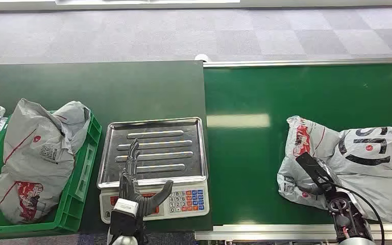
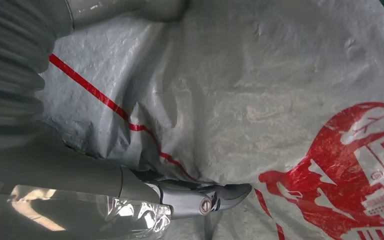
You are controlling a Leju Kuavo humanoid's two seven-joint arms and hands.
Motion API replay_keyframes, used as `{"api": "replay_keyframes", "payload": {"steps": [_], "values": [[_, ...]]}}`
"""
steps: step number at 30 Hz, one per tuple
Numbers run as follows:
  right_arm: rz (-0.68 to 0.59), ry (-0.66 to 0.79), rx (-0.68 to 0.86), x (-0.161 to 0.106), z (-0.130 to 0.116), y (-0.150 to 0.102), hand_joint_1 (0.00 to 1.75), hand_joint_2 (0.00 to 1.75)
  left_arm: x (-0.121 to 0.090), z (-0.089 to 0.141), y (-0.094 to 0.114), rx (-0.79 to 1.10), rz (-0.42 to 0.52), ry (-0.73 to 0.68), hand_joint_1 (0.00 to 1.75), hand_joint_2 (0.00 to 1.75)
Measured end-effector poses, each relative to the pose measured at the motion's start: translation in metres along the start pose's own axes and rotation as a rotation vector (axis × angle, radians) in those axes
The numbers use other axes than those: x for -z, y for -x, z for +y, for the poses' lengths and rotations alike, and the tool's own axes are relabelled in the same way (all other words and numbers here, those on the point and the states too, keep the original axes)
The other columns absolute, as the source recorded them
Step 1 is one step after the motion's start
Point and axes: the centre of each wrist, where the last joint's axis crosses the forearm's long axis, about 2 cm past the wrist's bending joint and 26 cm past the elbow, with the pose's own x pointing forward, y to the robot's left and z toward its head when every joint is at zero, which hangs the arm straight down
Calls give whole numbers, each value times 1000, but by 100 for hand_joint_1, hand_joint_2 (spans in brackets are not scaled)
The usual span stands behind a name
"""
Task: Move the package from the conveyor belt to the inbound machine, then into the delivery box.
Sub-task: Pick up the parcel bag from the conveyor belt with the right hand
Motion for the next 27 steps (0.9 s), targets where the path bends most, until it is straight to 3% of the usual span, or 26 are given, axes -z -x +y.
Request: {"api": "replay_keyframes", "payload": {"steps": [7, 12, 18, 21, 25, 27], "values": [[9, 24, -35, 3, -9, -5, 175, 175, -2, 0, 2, 12, 15, -11, 0, 175], [-99, 302, -16, 5, -10, -29, 175, 175, -14, 4, -1, 33, 32, -60, 0, 175], [-199, 447, 34, 3, -18, -54, 175, 175, -18, 7, -4, 42, 33, -83, 0, 175], [-352, 687, 116, -7, -23, -63, 175, 175, -18, 8, -3, 45, 28, -85, 0, 175], [-622, 1170, 375, -38, -32, -69, 175, 175, -16, 6, -3, 35, 11, -81, 0, 175], [-679, 1276, 441, -54, -35, -69, 175, 175, -16, 6, -2, 34, 4, -86, 0, 175]]}}
